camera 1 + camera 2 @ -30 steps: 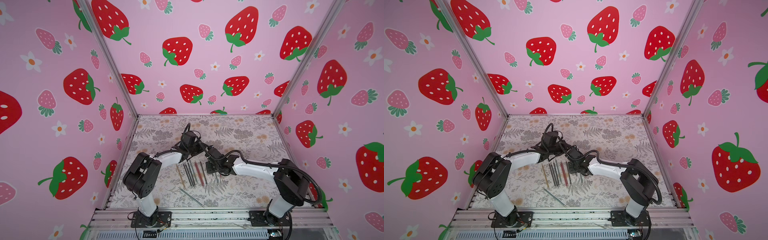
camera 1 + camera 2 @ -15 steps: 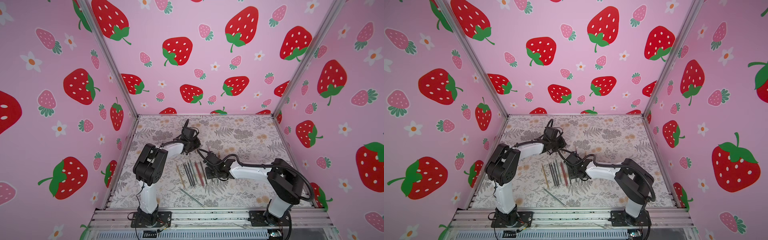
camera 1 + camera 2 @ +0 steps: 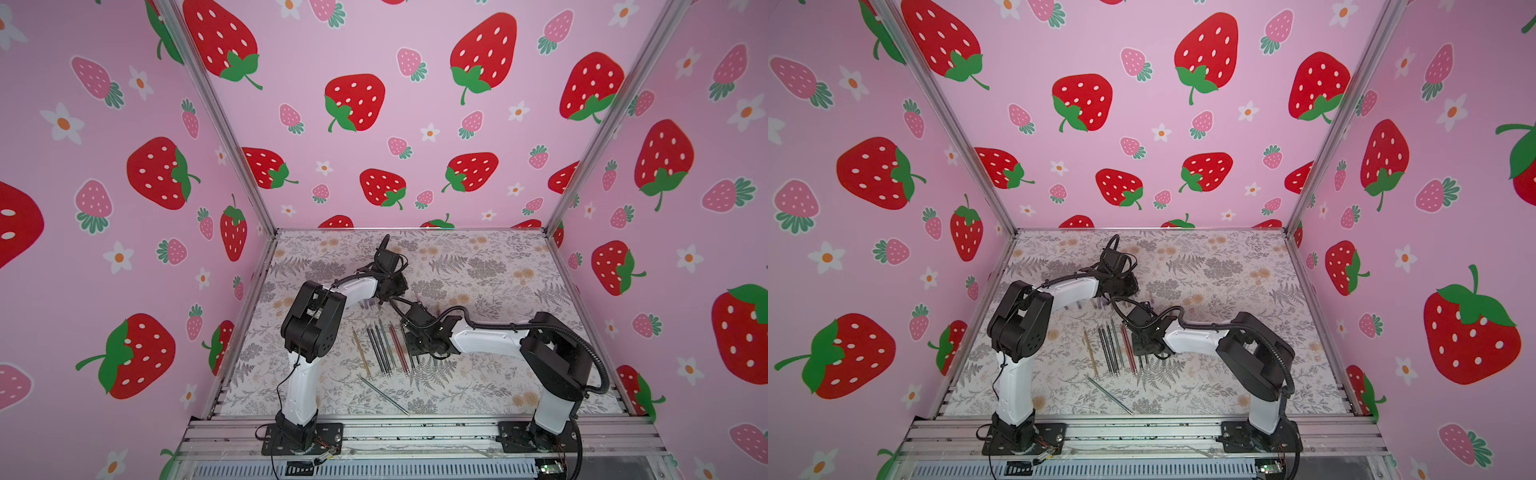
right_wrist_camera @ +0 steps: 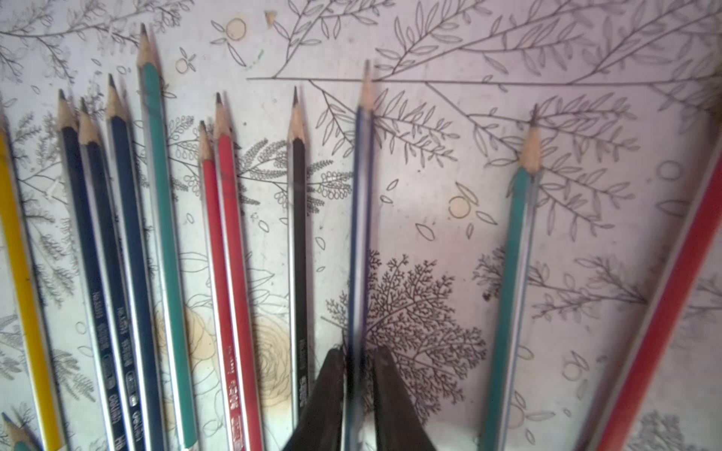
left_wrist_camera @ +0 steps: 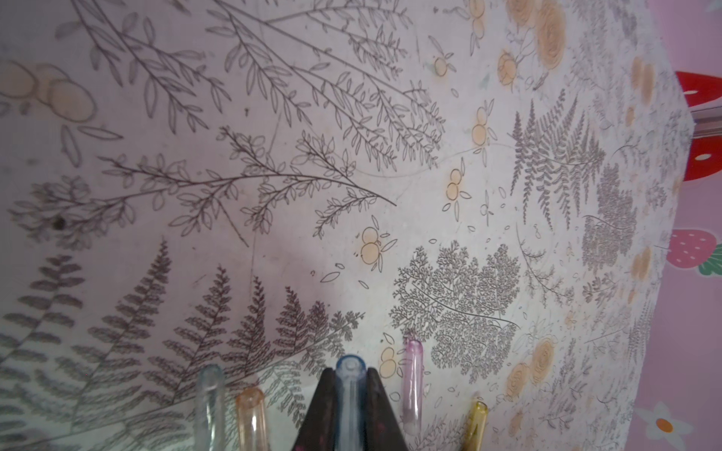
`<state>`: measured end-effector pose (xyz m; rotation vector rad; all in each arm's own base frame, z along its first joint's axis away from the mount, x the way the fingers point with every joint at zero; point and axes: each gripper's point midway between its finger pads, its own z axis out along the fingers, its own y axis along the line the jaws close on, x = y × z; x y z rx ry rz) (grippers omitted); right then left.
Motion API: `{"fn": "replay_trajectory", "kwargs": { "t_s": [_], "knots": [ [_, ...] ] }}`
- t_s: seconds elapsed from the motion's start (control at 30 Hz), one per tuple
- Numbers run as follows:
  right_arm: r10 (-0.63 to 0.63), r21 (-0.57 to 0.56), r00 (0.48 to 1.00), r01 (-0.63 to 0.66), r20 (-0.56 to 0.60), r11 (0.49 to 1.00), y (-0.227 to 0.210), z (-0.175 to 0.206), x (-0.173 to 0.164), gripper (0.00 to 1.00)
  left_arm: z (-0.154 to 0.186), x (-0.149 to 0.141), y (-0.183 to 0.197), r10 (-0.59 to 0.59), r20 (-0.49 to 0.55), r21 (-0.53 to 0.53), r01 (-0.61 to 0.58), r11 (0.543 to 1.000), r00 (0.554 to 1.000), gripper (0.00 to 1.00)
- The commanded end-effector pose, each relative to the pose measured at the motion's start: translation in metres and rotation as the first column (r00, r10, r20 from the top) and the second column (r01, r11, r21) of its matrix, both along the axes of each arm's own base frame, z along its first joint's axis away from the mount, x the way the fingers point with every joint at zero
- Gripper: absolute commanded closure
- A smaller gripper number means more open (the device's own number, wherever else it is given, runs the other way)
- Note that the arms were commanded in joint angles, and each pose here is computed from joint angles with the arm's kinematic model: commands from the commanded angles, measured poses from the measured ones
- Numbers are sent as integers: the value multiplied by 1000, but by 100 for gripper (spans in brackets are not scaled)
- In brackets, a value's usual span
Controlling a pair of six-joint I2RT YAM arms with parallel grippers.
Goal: Remove the protective cover of the pencils
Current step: Place the pencil at the center of the board, then place the protective sleeve at the center of the board.
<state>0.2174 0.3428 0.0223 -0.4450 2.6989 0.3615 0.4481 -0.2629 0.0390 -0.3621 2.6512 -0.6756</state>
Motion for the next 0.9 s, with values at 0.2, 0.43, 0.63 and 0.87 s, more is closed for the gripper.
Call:
{"fn": "replay_trajectory", "kwargs": {
  "t_s": [0.2,0.43,0.63,0.87],
  "knots": [
    [14,-30,999,-12,39,999,-8,28,5,65,-8,-1,4,-13,-31,105,16,994,999,96],
    [-5,-30,987,9,158,1000,-28,77,13,58,-1,-1,4,-14,-19,104,16,994,1000,86],
    [-97,-39,971,108,219,993,-71,98,19,52,4,-1,3,-20,-5,93,20,996,1000,77],
    [-195,-85,968,210,160,974,-106,71,22,50,21,-5,4,-19,33,67,17,998,999,66]
  ]
}}
